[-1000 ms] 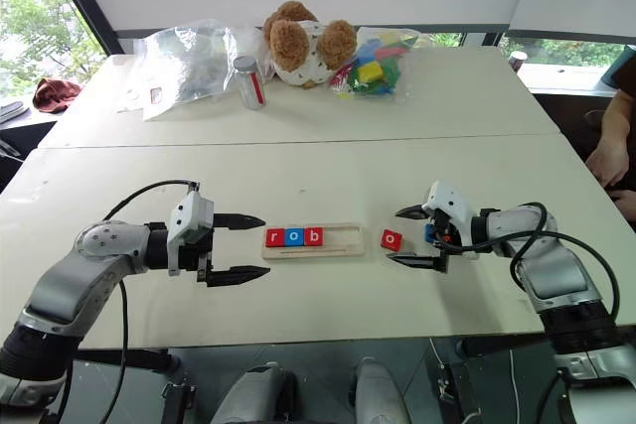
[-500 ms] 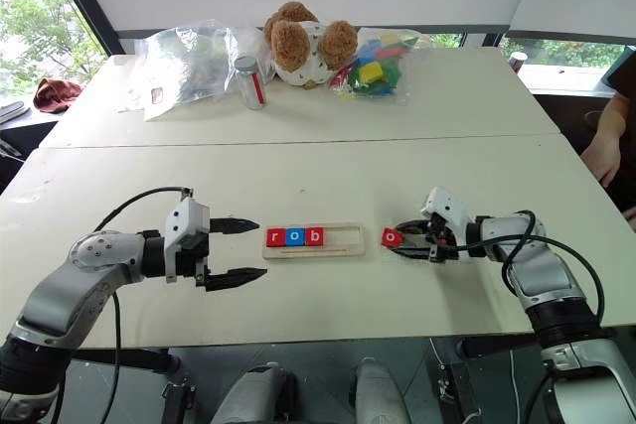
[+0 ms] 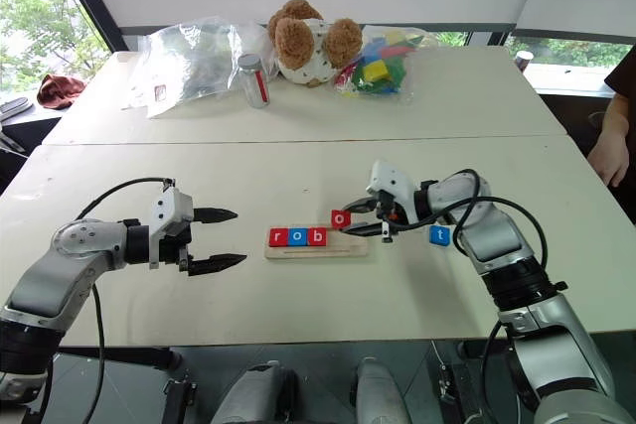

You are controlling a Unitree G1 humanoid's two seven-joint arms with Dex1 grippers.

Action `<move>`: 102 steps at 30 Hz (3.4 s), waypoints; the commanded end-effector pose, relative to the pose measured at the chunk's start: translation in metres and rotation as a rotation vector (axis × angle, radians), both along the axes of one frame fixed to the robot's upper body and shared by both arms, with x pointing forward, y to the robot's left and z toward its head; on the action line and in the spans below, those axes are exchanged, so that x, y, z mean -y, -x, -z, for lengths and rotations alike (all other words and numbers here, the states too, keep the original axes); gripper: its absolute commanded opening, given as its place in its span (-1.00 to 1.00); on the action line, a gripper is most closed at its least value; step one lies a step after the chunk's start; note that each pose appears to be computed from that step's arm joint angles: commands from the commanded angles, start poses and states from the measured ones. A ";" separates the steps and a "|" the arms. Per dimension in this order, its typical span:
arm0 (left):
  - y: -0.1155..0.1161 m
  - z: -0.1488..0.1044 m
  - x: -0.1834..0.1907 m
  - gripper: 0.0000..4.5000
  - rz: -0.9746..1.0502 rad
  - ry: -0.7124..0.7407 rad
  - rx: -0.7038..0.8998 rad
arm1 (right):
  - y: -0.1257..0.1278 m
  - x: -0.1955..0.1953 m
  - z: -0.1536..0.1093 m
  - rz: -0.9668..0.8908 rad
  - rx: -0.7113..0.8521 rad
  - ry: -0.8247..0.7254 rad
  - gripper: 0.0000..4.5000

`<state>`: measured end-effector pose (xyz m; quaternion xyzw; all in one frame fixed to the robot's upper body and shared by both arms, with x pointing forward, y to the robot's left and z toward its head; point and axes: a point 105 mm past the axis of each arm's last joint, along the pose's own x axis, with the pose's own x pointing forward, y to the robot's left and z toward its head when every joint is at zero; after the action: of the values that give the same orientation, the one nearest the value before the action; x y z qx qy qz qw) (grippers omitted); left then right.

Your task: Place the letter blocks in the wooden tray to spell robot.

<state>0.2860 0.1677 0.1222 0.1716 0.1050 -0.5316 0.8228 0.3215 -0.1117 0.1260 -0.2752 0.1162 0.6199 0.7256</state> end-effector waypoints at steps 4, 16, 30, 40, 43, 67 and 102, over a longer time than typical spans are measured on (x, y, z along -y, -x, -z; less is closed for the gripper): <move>0.002 -0.010 0.003 1.00 0.000 0.014 0.054 | -0.006 -0.004 0.005 -0.042 0.010 0.064 -0.51; 0.003 -0.006 0.006 1.00 -0.016 0.029 0.051 | -0.009 -0.012 0.013 -0.061 0.011 0.066 -0.51; 0.001 -0.002 0.008 1.00 -0.025 0.033 0.057 | -0.012 -0.024 0.017 -0.070 0.014 0.056 -0.51; -0.002 -0.002 0.008 1.00 -0.029 0.038 0.062 | -0.011 -0.024 0.006 -0.054 0.041 0.026 0.96; -0.003 -0.002 0.008 1.00 -0.029 0.040 0.064 | -0.010 -0.024 -0.001 -0.049 0.049 0.010 0.96; -0.006 -0.004 0.013 1.00 -0.022 0.058 0.081 | -0.018 -0.012 -0.023 0.062 0.181 -0.020 0.96; 0.009 -0.005 0.097 1.00 0.207 0.168 0.076 | 0.035 0.099 0.040 1.590 -0.037 -0.239 0.57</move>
<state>0.2769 0.0702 0.1225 0.1267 0.0262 -0.6169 0.7763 0.2857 -0.2012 0.0856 -0.0111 0.2260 -0.0516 0.9727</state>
